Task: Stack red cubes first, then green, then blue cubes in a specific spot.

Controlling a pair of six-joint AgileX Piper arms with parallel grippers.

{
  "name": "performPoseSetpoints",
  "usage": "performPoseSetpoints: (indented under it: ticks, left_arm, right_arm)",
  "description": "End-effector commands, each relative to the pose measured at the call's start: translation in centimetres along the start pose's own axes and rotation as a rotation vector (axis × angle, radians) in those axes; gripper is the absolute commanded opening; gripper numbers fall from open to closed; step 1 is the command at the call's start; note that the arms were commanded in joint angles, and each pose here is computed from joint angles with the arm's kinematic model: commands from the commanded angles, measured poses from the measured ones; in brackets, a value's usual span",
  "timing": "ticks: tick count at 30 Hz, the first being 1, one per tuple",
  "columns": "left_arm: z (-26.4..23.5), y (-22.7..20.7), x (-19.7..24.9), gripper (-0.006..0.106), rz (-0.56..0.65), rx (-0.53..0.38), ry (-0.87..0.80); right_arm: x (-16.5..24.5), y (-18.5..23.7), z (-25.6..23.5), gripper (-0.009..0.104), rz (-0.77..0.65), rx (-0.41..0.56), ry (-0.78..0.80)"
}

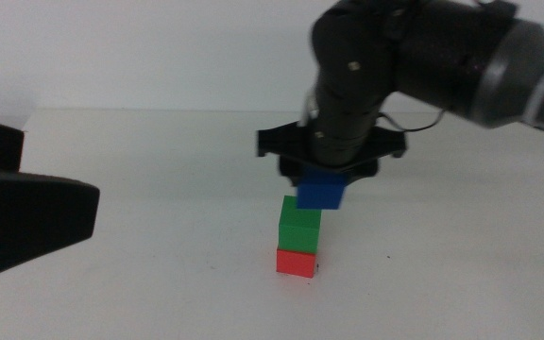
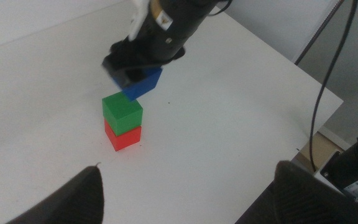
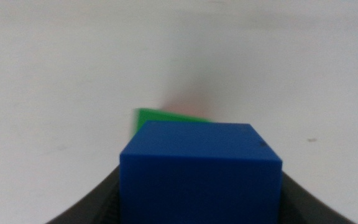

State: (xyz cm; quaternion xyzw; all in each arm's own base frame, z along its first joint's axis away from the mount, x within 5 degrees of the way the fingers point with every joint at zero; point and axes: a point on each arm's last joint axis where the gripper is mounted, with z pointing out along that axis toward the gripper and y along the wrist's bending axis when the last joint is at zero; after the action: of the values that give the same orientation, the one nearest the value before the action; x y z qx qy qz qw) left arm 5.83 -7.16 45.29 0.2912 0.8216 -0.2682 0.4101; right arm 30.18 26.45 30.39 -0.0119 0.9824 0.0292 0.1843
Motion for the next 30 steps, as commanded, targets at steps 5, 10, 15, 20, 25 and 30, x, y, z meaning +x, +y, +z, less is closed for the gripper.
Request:
performPoseSetpoints:
  ticks: [5,10,15,20,25,30]
  left_arm:
    - [0.0,0.0,-0.1,0.094,-0.004,0.004,-0.016]
    - [0.0,0.1,-0.1,0.094,0.001,-0.007,-0.017]
    - [0.0,0.1,-0.1,0.094,0.000,-0.006,-0.017]
    - [0.0,0.1,-0.1,0.094,0.000,-0.006,-0.019]
    - [0.0,0.1,-0.1,0.094,0.000,-0.006,-0.019]
    - [0.0,0.1,-0.1,0.094,0.000,-0.006,-0.019]
  right_arm:
    - [0.5,2.2,1.2,0.030,0.006,0.008,0.013]
    - [0.8,2.7,1.9,0.030,0.028,0.023,0.020]
    - [0.7,2.6,2.8,0.030,0.036,0.060,0.004]
    - [0.6,2.6,3.1,0.030,0.042,0.074,0.001]
    - [0.6,2.6,3.7,0.037,0.056,0.079,0.013]
    - [0.6,2.6,4.1,0.060,0.058,0.094,0.007]
